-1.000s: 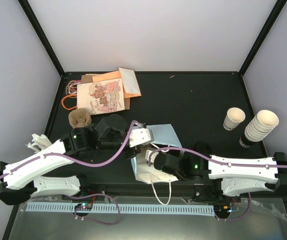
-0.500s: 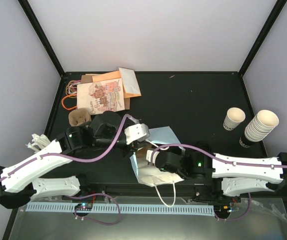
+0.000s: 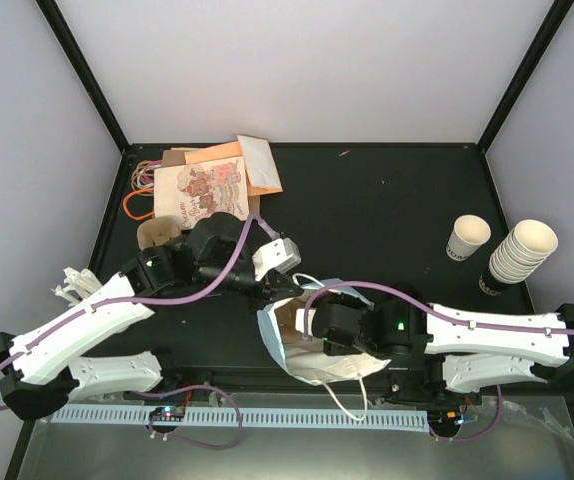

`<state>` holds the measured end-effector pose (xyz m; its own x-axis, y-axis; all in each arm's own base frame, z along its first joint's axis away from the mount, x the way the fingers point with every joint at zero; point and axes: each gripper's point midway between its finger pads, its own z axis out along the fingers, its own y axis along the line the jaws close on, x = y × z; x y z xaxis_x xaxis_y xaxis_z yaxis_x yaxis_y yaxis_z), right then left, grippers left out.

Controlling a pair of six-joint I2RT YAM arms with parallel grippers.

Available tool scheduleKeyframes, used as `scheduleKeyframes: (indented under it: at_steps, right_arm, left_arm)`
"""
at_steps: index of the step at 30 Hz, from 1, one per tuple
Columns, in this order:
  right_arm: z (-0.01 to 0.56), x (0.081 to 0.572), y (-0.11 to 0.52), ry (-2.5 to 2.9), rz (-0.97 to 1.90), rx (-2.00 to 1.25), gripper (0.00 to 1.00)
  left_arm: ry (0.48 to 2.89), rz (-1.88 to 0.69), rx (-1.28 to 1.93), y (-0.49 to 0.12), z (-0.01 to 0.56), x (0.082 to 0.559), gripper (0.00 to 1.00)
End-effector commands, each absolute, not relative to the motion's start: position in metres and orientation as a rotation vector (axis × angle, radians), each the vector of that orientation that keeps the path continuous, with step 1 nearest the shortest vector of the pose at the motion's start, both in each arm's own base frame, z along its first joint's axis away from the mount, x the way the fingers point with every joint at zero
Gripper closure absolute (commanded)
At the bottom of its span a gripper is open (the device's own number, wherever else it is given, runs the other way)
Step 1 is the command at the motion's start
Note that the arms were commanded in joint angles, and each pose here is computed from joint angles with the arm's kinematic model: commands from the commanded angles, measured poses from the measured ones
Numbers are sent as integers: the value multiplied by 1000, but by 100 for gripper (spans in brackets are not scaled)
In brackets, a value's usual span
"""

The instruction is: Pack the takeout coffee

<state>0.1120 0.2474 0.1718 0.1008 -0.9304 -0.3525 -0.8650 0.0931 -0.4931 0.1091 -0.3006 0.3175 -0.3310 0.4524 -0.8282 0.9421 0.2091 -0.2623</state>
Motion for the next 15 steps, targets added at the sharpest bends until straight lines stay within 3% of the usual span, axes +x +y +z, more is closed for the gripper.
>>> scheduleKeyframes:
  at_steps: [1,15]
  right_arm:
    - [163,95,247,1803,-64,-1864,79]
    - [158,99,262,1817,-41,-1899,78]
  left_arm:
    - [1835,-1242,1239,-307,340,108,98]
    - [1945,-1313,1129,-288,317,141,99]
